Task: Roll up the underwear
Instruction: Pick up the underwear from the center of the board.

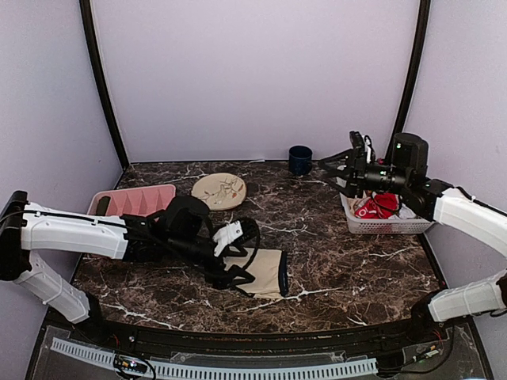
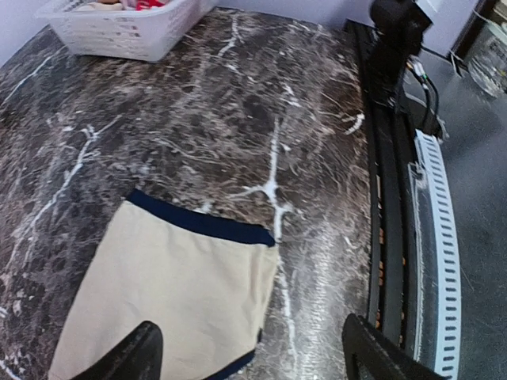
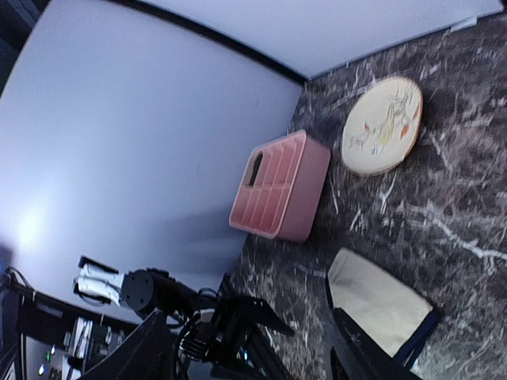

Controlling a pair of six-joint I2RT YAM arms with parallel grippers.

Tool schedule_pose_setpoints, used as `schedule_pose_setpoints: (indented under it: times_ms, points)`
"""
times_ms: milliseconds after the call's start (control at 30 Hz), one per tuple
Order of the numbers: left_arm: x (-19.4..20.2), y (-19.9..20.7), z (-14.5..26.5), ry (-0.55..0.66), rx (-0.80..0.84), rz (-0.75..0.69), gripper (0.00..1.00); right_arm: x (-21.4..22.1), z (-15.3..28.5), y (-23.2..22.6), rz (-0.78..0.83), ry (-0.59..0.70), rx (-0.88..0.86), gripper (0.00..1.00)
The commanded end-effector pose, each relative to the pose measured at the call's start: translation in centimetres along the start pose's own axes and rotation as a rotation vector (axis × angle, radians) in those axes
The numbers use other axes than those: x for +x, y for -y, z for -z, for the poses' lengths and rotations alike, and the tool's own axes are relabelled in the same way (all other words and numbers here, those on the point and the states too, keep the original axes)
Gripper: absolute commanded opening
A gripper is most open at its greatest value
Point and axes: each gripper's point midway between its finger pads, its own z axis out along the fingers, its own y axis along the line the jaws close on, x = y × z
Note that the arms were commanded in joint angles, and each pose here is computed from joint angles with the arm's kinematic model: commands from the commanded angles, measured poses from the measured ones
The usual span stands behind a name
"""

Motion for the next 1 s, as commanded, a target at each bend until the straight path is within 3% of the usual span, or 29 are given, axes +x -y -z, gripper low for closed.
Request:
schedule_pose_setpoints:
  times_ms: [0, 167, 400, 733, 900, 967]
  points:
    - [4.6, 1.5, -0.8, -0.125, -0.031, -0.262, 0.74, 5.4, -2.7, 0.8, 0.047, -0.166, 0.004, 0.57]
    - [5.6, 1.8, -2.7, -0.146, -0.076, -0.443, 0.63, 9.4, -5.1, 1.9, 0.034, -0.274, -0.003, 0.44]
    - [6.5, 1.9, -5.4, -0.176, -0.08, -0.589, 0.54, 12.7, -7.3, 4.4, 0.023, -0.396, 0.021, 0.31]
    - [8.4, 1.2, -8.3, -0.23, -0.104, -0.705, 0.47, 16.1, -9.7, 7.1, -0.005, -0.516, 0.039, 0.22]
    - [8.5, 0.8, -9.0, -0.235, -0.132, -0.733, 0.37, 17.7, -10.2, 8.6, -0.03, -0.562, 0.054, 0.19]
    - [8.8, 0.6, -9.0, -0.245, -0.14, -0.739, 0.29, 18.2, -10.2, 9.0, -0.032, -0.575, 0.058, 0.19]
